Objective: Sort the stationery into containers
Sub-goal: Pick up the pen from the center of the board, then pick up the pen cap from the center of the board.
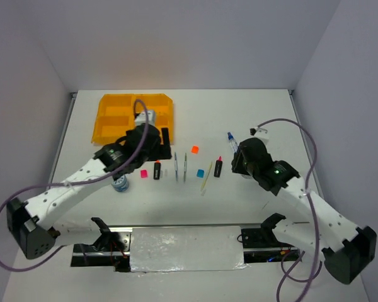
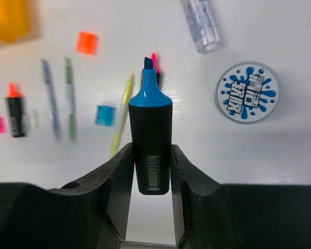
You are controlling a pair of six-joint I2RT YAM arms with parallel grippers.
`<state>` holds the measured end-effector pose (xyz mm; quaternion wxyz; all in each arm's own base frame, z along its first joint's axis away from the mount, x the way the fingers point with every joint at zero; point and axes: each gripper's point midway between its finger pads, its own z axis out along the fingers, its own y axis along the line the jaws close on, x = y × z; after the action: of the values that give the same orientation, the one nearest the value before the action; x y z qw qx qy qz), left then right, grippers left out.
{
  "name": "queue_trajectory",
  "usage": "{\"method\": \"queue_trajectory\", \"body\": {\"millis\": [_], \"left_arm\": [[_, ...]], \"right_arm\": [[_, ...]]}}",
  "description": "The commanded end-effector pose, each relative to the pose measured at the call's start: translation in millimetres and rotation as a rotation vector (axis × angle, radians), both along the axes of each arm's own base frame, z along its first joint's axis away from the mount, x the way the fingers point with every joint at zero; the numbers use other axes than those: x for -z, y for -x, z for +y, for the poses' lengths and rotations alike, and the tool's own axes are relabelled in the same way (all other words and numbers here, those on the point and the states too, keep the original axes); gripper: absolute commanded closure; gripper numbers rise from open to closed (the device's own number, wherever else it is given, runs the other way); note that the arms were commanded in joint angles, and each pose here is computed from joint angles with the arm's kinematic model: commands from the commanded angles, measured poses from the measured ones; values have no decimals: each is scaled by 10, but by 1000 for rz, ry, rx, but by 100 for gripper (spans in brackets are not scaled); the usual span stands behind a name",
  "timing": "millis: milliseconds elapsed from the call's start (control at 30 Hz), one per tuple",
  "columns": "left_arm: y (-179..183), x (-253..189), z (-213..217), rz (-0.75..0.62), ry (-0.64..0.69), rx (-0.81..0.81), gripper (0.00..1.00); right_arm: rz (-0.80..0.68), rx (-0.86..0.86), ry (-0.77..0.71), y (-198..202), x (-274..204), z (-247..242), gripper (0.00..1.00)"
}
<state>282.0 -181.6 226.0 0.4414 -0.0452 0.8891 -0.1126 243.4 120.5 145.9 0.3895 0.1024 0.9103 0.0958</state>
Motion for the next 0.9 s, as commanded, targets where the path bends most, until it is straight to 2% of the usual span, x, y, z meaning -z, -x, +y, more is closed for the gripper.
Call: {"method": "queue_trajectory", "body": {"millis": [0,100,133,167,200,267,300,333,600,867], "left_arm": [[-94,-9,-467,-36,32,1,2],[-100,269,-905,12,11,81,14],[-143,241,-1036,2,21,97,24],[-144,446,-1180,39,-16,122,28],[-185,439,-1299,40,-11,135,29],[-190,740,-1502,101,-57,202,27],[-222,744,-1604,109,-52,223,26],[-224,969,-1652,155,-88,229,25],[-272,1312,-1882,213,-107,252,24],[-265,1673,-1792,260,-167,206,26]], "right_arm": [[-54,18,12,161,-422,-178,97],[-92,29,13,312,-664,-323,97],[-117,37,7,374,-769,-391,97],[-130,39,2,404,-815,-418,97],[-130,36,5,450,-835,-450,97],[-152,34,-6,506,-919,-489,96],[-147,27,-1,538,-923,-503,96],[-145,16,-2,556,-920,-497,96],[-120,-58,2,591,-807,-411,94],[-111,-99,11,602,-762,-370,94]]}}
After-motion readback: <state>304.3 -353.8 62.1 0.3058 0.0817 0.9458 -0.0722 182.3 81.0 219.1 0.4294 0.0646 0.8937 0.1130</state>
